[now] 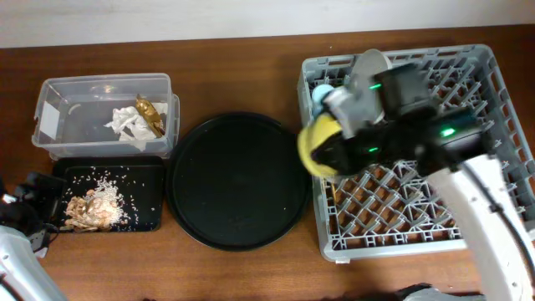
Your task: Sort waste into correct bins and load items into the dishwasher rack
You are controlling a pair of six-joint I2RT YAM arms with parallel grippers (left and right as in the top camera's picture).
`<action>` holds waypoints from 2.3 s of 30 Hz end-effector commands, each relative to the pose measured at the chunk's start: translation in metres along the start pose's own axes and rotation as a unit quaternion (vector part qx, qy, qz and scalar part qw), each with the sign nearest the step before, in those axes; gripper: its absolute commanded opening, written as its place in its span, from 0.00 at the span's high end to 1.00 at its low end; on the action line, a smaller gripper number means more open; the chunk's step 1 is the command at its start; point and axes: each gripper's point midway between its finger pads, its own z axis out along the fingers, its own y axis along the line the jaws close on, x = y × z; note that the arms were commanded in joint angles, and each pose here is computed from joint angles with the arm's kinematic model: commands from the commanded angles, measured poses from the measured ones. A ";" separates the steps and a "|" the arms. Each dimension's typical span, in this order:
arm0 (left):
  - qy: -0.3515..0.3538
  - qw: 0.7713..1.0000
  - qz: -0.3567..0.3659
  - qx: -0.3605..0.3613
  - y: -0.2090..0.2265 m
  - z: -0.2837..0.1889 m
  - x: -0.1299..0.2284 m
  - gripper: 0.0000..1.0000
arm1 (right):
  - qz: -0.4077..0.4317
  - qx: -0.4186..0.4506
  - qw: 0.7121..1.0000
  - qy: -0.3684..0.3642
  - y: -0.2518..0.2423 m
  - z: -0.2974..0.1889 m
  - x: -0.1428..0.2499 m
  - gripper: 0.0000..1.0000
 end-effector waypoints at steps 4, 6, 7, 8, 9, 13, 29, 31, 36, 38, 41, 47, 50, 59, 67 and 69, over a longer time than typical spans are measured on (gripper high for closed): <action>-0.004 1.000 -0.006 0.003 -0.002 -0.003 -0.002 0.01 | 0.098 -0.163 0.965 -0.178 -0.094 -0.068 0.012 0.96; -0.004 1.000 -0.006 0.003 -0.002 -0.003 -0.002 0.01 | 0.141 -0.178 0.955 -0.191 -0.126 -0.059 0.023 0.96; -0.004 1.000 -0.006 0.003 -0.002 -0.003 -0.002 0.01 | 0.169 -0.188 0.950 -0.185 -0.146 -0.048 0.031 0.96; -0.004 1.000 -0.006 0.003 -0.002 -0.003 -0.002 0.01 | 0.183 -0.197 0.947 -0.177 -0.157 -0.038 0.035 0.96; -0.004 1.000 -0.006 0.003 -0.002 -0.003 -0.002 0.01 | 0.192 -0.204 0.944 -0.172 -0.167 -0.030 0.039 0.96; -0.004 1.000 -0.006 0.003 -0.002 -0.003 -0.002 0.01 | 0.181 -0.201 0.948 -0.168 -0.188 -0.015 0.045 0.96; -0.004 1.000 -0.006 0.003 -0.002 -0.003 -0.002 0.01 | 0.384 -0.166 0.861 -0.290 -0.249 -0.111 0.098 0.02; -0.004 1.000 -0.006 0.003 -0.002 -0.003 -0.002 0.01 | 0.394 -0.153 0.851 -0.312 -0.257 -0.125 0.106 0.02; -0.004 1.000 -0.006 0.003 -0.002 -0.003 -0.002 0.01 | 0.350 -0.083 0.914 -0.187 -0.235 -0.132 0.061 0.02; -0.004 1.000 -0.006 0.003 -0.002 -0.003 -0.002 0.01 | 0.372 0.115 0.919 -0.067 -0.246 -0.132 0.045 0.02; -0.004 1.000 -0.006 0.003 -0.002 -0.003 -0.002 0.01 | 0.283 0.286 0.915 0.001 -0.212 -0.102 0.000 0.02; -0.004 1.000 -0.006 0.003 -0.002 -0.003 -0.002 0.01 | 0.181 0.376 0.906 0.074 -0.159 -0.042 -0.016 0.02; -0.003 1.000 -0.006 0.003 -0.002 -0.003 -0.002 0.01 | 0.181 0.376 0.906 0.074 -0.159 -0.042 -0.017 0.02; -0.004 1.000 -0.006 0.003 -0.002 -0.003 -0.002 0.01 | 0.184 0.377 0.905 0.073 -0.161 -0.043 -0.016 0.02; -0.004 1.000 -0.006 0.003 -0.002 -0.003 -0.002 0.01 | 0.097 0.378 0.903 -0.181 -0.030 -0.188 0.000 0.02; -0.004 1.000 -0.006 0.003 -0.002 -0.003 -0.002 0.01 | 0.080 0.375 0.895 -0.228 -0.006 -0.212 0.015 0.02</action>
